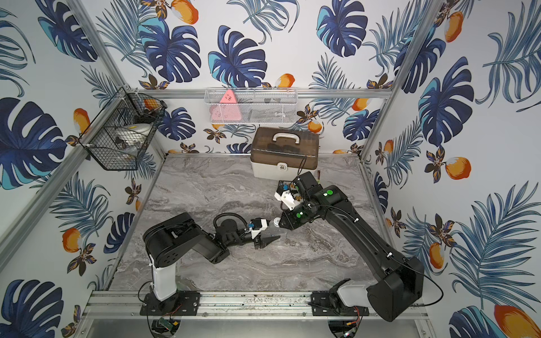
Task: Screw on the bottle caps
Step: Screw the bottle cap onto the plastic bottle.
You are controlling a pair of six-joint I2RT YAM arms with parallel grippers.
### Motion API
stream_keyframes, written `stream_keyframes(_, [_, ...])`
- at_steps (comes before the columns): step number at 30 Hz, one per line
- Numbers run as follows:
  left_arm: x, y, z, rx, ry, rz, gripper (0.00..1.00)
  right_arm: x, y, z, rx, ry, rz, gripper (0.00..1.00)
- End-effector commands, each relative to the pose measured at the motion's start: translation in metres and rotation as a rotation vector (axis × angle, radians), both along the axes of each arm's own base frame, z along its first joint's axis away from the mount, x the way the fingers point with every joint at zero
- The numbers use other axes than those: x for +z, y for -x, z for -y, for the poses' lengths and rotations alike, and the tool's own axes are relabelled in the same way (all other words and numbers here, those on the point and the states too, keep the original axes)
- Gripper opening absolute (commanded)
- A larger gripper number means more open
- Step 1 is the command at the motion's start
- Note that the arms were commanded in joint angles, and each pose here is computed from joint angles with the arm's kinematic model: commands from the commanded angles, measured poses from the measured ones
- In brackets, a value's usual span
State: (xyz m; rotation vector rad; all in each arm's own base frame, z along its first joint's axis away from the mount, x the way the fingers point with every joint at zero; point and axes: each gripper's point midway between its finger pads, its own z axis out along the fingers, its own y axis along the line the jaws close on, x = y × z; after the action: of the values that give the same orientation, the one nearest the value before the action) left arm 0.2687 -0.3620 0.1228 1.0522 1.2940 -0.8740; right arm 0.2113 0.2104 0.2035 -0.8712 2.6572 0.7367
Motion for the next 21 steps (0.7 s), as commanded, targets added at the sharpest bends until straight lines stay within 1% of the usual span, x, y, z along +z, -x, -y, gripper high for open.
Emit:
stream_keyframes(1, [-0.014, -0.003, -0.002, 0.022, -0.048, -0.045, 0.62, 0.002, 0.016, 0.000, 0.003, -0.012, -0.041, 0.24])
stream_keyframes(5, [-0.010, -0.004, -0.002, 0.024, -0.045, -0.034, 0.62, 0.004, 0.019, 0.007, 0.011, 0.038, -0.016, 0.27])
stream_keyframes(6, [-0.008, -0.004, -0.002, 0.028, -0.046, -0.027, 0.62, 0.010, 0.015, 0.009, -0.003, 0.044, 0.017, 0.29])
stream_keyframes(7, [-0.008, -0.005, -0.003, 0.031, -0.049, -0.026, 0.62, 0.017, 0.008, 0.011, -0.025, 0.044, 0.060, 0.34])
stream_keyframes(9, [-0.008, -0.006, -0.005, 0.036, -0.059, -0.018, 0.62, 0.041, -0.011, 0.016, -0.088, 0.046, 0.190, 0.48])
stream_keyframes(11, [-0.003, -0.008, -0.006, 0.037, -0.053, -0.013, 0.62, 0.065, -0.027, 0.024, -0.129, 0.064, 0.306, 0.59])
stream_keyframes(13, [0.001, -0.012, -0.007, 0.034, -0.036, -0.016, 0.61, 0.084, -0.036, 0.033, -0.161, 0.084, 0.389, 0.71])
stream_keyframes(15, [0.008, -0.019, -0.013, 0.043, -0.018, -0.010, 0.61, 0.099, -0.040, 0.039, -0.191, 0.092, 0.443, 1.00])
stream_keyframes(19, [0.019, -0.031, -0.024, 0.058, -0.006, 0.002, 0.61, 0.110, -0.041, 0.044, -0.269, 0.062, 0.446, 1.00])
stream_keyframes(21, [0.022, -0.033, -0.027, 0.058, -0.012, 0.009, 0.61, 0.115, -0.034, 0.040, -0.251, 0.022, 0.439, 1.00])
